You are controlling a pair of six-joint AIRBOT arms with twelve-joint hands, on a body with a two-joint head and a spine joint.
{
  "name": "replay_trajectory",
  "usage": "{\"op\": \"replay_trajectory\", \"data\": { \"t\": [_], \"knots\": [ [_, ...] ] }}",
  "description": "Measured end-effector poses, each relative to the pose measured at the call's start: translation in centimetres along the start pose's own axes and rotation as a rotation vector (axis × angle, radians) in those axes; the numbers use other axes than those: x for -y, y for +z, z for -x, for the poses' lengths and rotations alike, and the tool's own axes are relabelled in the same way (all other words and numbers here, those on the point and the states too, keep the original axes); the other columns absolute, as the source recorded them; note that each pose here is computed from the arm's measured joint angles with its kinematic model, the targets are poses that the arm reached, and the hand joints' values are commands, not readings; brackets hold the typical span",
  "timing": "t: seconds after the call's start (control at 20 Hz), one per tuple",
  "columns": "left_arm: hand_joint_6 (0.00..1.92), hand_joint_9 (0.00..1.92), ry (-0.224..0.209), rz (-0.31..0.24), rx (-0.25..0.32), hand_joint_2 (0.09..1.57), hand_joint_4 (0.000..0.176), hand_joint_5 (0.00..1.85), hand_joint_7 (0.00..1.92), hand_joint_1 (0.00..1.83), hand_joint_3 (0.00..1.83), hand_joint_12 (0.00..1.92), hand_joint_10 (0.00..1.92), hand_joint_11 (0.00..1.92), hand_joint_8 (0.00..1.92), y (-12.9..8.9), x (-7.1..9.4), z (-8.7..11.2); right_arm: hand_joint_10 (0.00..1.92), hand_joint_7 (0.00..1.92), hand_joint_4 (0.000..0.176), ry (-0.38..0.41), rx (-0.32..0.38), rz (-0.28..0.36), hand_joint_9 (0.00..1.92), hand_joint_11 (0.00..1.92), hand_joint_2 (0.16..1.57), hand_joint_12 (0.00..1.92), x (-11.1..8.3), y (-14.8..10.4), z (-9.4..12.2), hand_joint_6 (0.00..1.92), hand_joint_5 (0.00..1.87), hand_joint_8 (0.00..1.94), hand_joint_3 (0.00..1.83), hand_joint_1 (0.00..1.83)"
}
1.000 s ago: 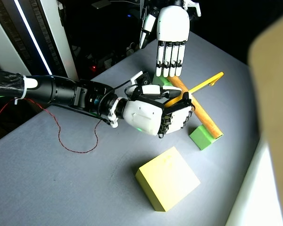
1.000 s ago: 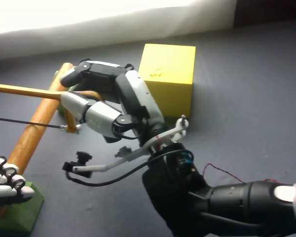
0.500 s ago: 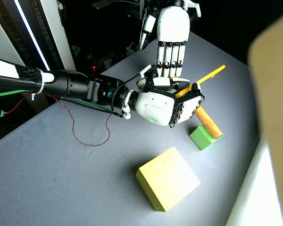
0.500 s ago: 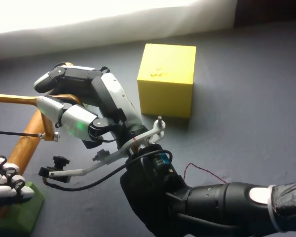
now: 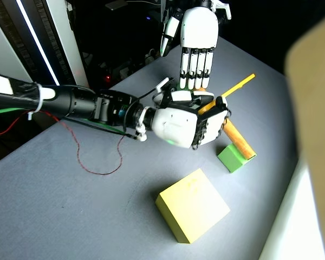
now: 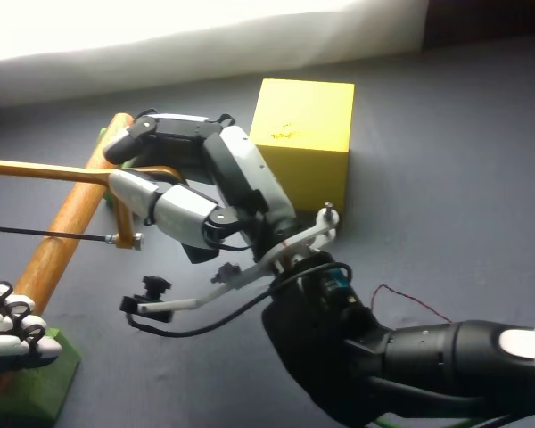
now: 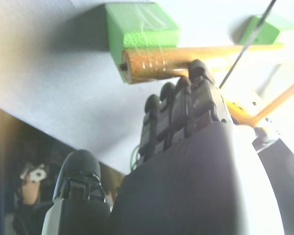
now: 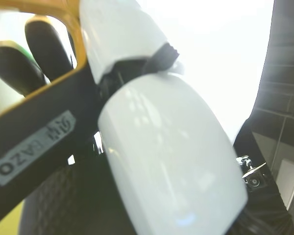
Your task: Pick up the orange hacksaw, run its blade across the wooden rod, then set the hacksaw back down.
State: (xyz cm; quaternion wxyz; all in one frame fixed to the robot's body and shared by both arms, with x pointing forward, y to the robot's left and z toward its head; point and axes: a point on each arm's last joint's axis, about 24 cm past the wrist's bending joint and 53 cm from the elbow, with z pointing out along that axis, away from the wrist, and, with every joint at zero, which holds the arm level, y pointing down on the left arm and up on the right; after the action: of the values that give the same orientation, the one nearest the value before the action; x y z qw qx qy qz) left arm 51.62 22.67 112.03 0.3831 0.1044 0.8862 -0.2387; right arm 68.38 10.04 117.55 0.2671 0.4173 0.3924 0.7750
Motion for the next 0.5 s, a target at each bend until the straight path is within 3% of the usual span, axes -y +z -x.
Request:
{"op": "replay_trajectory", "data": {
  "t": [0.1, 0.35, 0.5],
  "knots": [
    [0.01, 0.03, 0.000, 0.000, 0.000, 1.29, 0.000, 0.10, 0.07, 0.07, 0.00, 0.05, 0.00, 0.00, 0.00, 0.0, 0.0, 0.0, 1.13, 1.00, 0.000, -0.014, -0.014, -0.004, 0.93, 0.82, 1.13, 1.46, -0.4, -0.5, 0.2, 0.89, 0.92, 1.17, 0.00, 1.25],
    [0.00, 0.06, 0.001, 0.002, 0.002, 1.29, 0.000, 0.13, 0.09, 0.07, 0.00, 0.13, 0.00, 0.00, 0.00, 0.0, -0.2, 0.1, 1.17, 0.99, 0.000, -0.059, 0.021, -0.008, 0.92, 0.83, 1.13, 1.48, -2.2, -2.2, 3.7, 0.88, 0.93, 1.20, 0.00, 1.25],
    [0.01, 0.05, 0.000, 0.002, 0.002, 1.28, 0.000, 0.11, 0.08, 0.08, 0.00, 0.06, 0.01, 0.01, 0.01, 0.0, -0.2, 0.1, 1.16, 0.98, 0.000, -0.081, 0.033, -0.002, 0.91, 0.82, 1.13, 1.48, -3.3, -3.1, 5.0, 0.87, 0.93, 1.21, 0.00, 1.25]
  ]
}}
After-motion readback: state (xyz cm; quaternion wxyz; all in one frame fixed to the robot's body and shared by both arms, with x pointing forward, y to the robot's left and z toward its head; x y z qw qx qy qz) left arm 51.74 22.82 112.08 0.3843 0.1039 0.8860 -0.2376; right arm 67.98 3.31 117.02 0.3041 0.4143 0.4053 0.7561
